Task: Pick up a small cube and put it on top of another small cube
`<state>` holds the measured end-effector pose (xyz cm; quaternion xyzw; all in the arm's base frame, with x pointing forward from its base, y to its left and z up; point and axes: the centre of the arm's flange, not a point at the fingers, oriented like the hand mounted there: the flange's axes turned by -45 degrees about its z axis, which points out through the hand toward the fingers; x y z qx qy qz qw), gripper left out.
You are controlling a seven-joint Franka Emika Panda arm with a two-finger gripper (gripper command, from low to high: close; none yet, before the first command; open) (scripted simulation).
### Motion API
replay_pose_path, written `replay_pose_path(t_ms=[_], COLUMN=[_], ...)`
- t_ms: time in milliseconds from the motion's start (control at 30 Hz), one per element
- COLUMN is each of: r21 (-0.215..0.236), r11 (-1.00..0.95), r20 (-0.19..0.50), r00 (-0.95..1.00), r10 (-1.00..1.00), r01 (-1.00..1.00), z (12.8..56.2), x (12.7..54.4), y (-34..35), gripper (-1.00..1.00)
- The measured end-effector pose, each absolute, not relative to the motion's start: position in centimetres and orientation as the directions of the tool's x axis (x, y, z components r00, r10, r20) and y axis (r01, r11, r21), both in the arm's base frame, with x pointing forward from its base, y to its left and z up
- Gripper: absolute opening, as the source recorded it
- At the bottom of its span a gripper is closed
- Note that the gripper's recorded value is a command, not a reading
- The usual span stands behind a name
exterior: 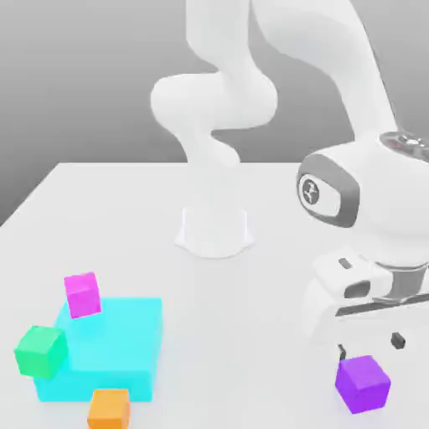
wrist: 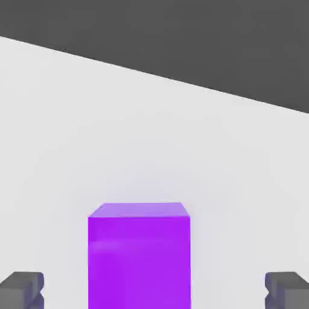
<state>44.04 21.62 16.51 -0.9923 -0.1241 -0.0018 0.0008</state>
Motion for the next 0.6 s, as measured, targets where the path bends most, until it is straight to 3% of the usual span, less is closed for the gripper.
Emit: replay_pose_path(t_ms=[33, 67, 267, 433, 600], r21=[-0.001, -0.001, -0.001, -0.001, 0.037], r11=[-0.969, -0.969, -0.969, -0.969, -0.999], r20=[0.002, 0.001, 0.002, 0.002, -0.002], r00=[0.969, 0.969, 0.969, 0.969, 1.000], r10=[0.247, 0.248, 0.248, 0.248, -0.023], r01=[0.247, 0.248, 0.248, 0.248, -0.023], z=[15.1, 14.0, 13.4, 18.2, 21.8], x=[44.0, 43.9, 43.8, 43.9, 47.9], y=[21.6, 21.6, 21.6, 21.7, 11.3], gripper=[0.00, -1.00, -1.00, -1.00, -1.00])
